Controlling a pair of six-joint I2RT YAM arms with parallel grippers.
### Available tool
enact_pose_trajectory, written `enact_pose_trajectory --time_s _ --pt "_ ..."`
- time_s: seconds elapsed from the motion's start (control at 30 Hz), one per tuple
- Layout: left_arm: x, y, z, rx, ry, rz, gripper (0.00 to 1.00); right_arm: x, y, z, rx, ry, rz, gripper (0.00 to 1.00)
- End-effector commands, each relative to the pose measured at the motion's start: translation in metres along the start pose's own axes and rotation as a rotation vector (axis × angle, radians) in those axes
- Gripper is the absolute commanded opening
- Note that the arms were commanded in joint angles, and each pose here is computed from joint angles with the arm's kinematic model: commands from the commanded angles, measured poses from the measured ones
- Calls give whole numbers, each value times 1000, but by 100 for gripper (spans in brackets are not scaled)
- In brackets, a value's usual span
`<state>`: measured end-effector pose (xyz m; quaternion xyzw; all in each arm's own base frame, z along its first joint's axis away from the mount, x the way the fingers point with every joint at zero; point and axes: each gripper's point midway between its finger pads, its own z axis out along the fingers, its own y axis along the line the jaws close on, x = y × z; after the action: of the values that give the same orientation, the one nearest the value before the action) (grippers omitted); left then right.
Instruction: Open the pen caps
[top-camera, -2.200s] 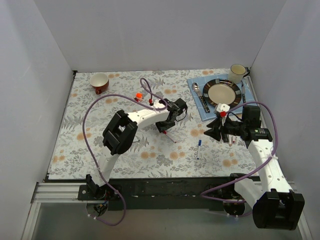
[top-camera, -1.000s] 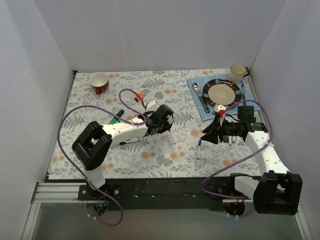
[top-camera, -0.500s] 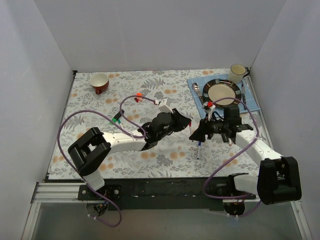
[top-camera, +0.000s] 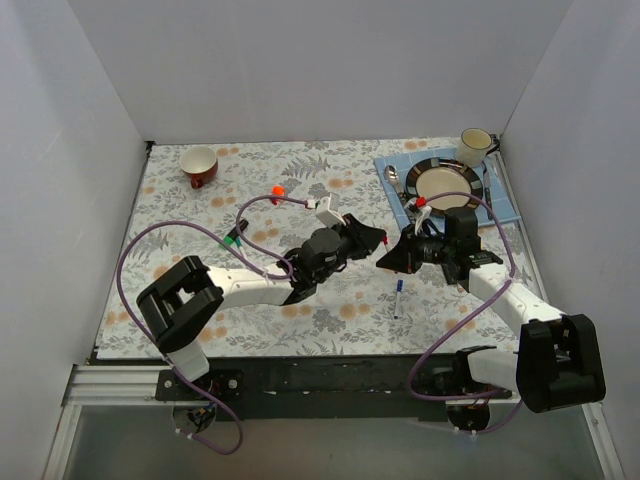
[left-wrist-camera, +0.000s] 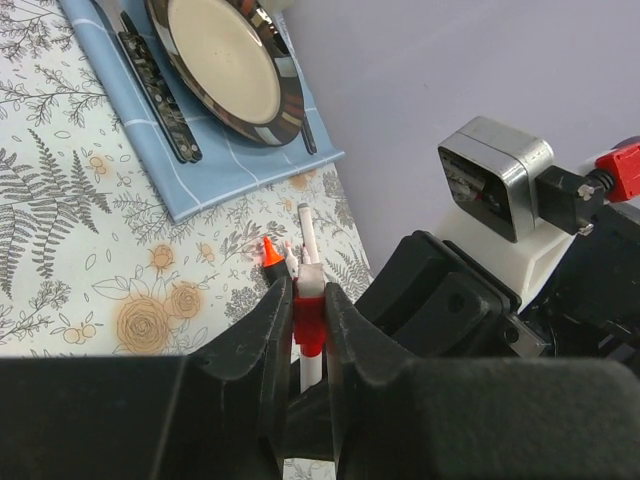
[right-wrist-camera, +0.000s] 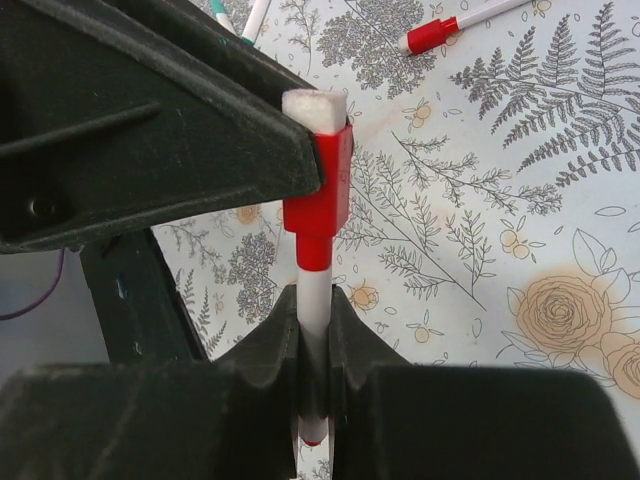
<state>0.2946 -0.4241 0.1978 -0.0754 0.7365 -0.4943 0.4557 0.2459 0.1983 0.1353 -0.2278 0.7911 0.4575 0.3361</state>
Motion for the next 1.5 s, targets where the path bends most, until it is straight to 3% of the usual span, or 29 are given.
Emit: enact_pose_trajectory --time_s 0.0,0.03,0.13,0.17,0.27,0.4,0.87,1.03,1.17,1.2,1.37,1.47 --pt "-9 -19 -11 67 -26 -24 6 -10 0 0 -12 -23 -52 1" --pt "-7 -18 -13 75 -17 -25 20 -10 2 -1 -18 -23 -58 1" --pt "-3 -22 -16 111 -4 -30 35 -10 4 -1 -28 -20 -70 1" --pt "-2 -21 -17 108 2 -29 44 -9 4 -1 -31 -19 -70 1" --pt "1 -20 -17 109 12 -31 50 -9 7 -2 -43 -17 -79 1" --pt "-3 -21 -16 109 -1 -32 50 -8 9 -2 -56 -12 -82 1" --pt "-5 -25 -7 108 -11 -39 39 -3 23 -1 -123 10 -111 1" --pt "-3 -27 -4 113 -4 -34 27 -3 21 1 -112 15 -121 1" --pt "-4 -28 -6 126 -2 -33 0 -2 19 1 -100 22 -129 1" --pt "-5 -28 -6 127 -2 -33 0 -3 19 1 -97 21 -132 1" --pt "-35 -18 -9 98 -53 -17 0 7 14 3 -83 60 -169 1" --pt "-85 -12 -10 83 -112 -2 0 15 16 5 -102 96 -180 1"
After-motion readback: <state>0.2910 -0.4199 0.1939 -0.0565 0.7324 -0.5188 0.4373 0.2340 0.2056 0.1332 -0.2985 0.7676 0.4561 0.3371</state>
